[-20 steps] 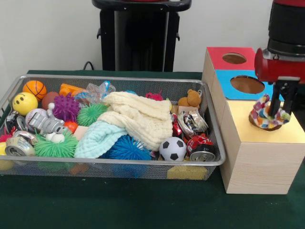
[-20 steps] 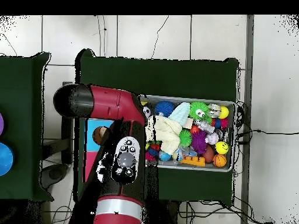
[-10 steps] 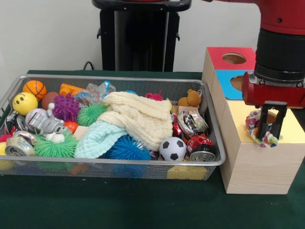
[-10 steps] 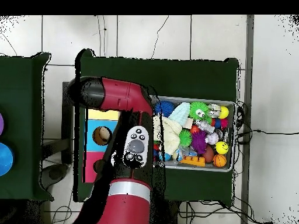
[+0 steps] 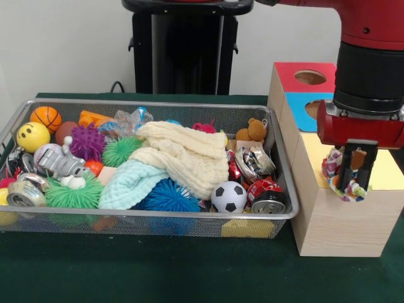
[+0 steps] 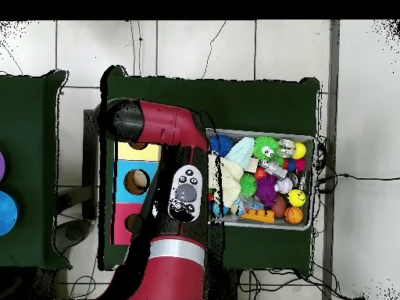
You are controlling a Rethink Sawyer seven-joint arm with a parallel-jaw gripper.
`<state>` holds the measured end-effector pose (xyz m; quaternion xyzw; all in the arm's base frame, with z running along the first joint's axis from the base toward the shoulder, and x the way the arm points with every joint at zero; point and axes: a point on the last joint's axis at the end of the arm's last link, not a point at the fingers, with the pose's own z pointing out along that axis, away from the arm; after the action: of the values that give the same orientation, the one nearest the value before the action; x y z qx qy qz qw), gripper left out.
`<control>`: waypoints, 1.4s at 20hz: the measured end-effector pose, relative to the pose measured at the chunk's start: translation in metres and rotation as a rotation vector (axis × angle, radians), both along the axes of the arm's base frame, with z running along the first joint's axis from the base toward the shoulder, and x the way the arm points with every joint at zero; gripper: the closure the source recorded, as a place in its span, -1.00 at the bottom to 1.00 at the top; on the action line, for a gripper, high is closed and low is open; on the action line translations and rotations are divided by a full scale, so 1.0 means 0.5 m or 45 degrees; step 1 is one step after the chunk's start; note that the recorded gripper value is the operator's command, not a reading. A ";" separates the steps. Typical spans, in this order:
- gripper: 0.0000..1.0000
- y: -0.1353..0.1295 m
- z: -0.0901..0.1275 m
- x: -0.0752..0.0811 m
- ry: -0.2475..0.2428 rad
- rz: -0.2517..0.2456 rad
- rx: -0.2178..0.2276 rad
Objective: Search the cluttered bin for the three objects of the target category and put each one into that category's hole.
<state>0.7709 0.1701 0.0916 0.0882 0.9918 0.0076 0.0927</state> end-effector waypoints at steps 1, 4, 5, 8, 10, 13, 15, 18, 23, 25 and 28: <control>1.00 0.000 0.000 0.000 0.000 0.000 0.000; 1.00 0.000 0.000 0.000 0.000 0.000 0.000; 1.00 0.002 0.001 0.000 -0.001 0.002 0.000; 1.00 0.009 0.003 -0.001 -0.003 0.007 0.000; 1.00 0.015 0.006 -0.002 -0.005 0.012 0.000; 1.00 0.042 0.016 -0.005 -0.011 0.034 0.002; 1.00 0.057 0.021 -0.009 -0.012 0.046 0.003; 1.00 0.085 0.031 -0.016 -0.014 0.069 0.006; 1.00 0.113 0.045 -0.037 -0.007 0.087 0.009; 1.00 0.113 0.044 -0.051 0.010 0.085 0.009; 1.00 0.108 0.039 -0.062 0.026 0.080 0.008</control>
<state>0.7397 0.2240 0.1111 0.0575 0.9949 0.0128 0.0821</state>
